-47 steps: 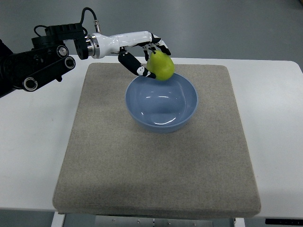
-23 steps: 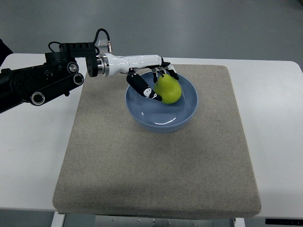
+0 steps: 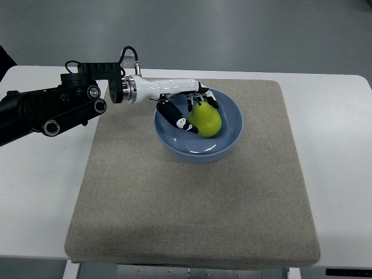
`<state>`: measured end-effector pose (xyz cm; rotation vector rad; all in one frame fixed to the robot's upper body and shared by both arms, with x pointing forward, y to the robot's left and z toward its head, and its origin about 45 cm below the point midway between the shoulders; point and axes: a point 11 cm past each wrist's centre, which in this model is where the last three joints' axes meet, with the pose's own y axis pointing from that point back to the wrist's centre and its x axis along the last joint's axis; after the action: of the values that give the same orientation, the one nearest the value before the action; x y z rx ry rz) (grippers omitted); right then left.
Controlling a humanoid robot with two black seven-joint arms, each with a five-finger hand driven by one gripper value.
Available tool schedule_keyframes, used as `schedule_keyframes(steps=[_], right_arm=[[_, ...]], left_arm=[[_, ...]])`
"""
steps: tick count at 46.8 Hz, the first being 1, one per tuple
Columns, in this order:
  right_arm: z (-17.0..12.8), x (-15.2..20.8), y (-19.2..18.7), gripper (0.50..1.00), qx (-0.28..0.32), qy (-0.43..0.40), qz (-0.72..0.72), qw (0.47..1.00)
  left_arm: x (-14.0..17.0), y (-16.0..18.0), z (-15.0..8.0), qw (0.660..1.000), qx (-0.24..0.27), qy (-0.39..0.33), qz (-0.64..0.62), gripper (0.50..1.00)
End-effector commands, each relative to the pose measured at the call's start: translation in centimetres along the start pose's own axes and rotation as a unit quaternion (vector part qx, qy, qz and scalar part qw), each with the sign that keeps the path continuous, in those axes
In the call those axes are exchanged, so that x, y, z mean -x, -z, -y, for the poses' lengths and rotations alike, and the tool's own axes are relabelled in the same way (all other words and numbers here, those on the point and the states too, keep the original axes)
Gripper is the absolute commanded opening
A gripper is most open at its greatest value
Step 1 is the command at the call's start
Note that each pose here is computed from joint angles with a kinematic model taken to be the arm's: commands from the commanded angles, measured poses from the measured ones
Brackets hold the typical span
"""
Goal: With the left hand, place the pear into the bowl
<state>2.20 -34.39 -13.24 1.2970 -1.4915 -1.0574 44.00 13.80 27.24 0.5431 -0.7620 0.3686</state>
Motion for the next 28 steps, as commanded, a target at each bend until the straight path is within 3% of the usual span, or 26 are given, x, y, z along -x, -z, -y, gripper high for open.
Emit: schedule_keyframes(steps=[1,8,12,28], right_arm=[[0.0,0.0,0.0,0.926,0.0,0.0,0.0,1.0],[0.0,0.0,0.0,0.926,0.0,0.0,0.0,1.0],[0.0,0.0,0.0,0.926,0.0,0.0,0.0,1.0],[0.0,0.0,0.0,0.926,0.0,0.0,0.0,1.0]], left_arm=[[0.0,-0.1,0.1,1.0,0.003,-0.002,-0.005,0.771],[0.7,0.3,0.0,1.0,0.001,0.001,-0.013,0.821],[0.9,0.4,0.0,1.0,0.0,0.003,-0.015,0.881],[0.8,0.4,0.0,1.0,0.002,-0.003,-0.019,0.881]])
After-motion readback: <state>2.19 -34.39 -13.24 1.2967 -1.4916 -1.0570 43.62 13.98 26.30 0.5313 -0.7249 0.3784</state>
